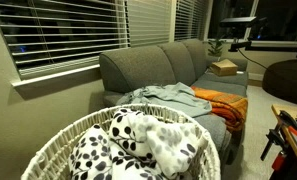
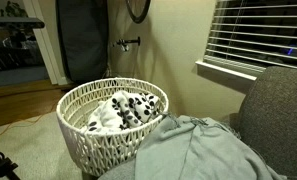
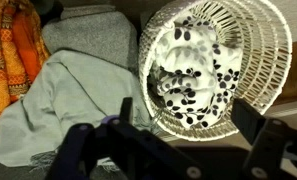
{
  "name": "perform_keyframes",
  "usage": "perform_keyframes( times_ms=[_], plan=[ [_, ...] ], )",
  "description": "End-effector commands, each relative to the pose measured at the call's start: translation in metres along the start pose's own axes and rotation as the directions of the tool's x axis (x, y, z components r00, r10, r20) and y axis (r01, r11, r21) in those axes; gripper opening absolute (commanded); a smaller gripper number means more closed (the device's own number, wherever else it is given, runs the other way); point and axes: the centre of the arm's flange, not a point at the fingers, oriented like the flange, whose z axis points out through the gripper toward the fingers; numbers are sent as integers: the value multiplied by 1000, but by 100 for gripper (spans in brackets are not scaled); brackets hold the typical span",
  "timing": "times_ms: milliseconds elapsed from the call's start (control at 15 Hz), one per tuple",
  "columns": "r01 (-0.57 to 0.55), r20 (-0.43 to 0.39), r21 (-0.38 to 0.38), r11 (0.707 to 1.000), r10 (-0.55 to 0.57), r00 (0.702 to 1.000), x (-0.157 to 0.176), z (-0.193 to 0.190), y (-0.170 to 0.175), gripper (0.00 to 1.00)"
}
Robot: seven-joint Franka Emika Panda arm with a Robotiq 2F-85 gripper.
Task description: Put the gray blanket in the white basket
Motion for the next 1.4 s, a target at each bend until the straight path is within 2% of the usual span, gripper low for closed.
perform_keyframes(
  times_ms=[0,600,1067,1333],
  plan=[
    [0,0,0,1000,0,1000,0,0,0,100],
    [-10,3,-18,1000,10,1000,6,8,-3,100],
    [-38,18,-58,998,39,999,23,36,-5,100],
    [-93,7,-110,990,95,995,35,60,-4,100]
  ],
)
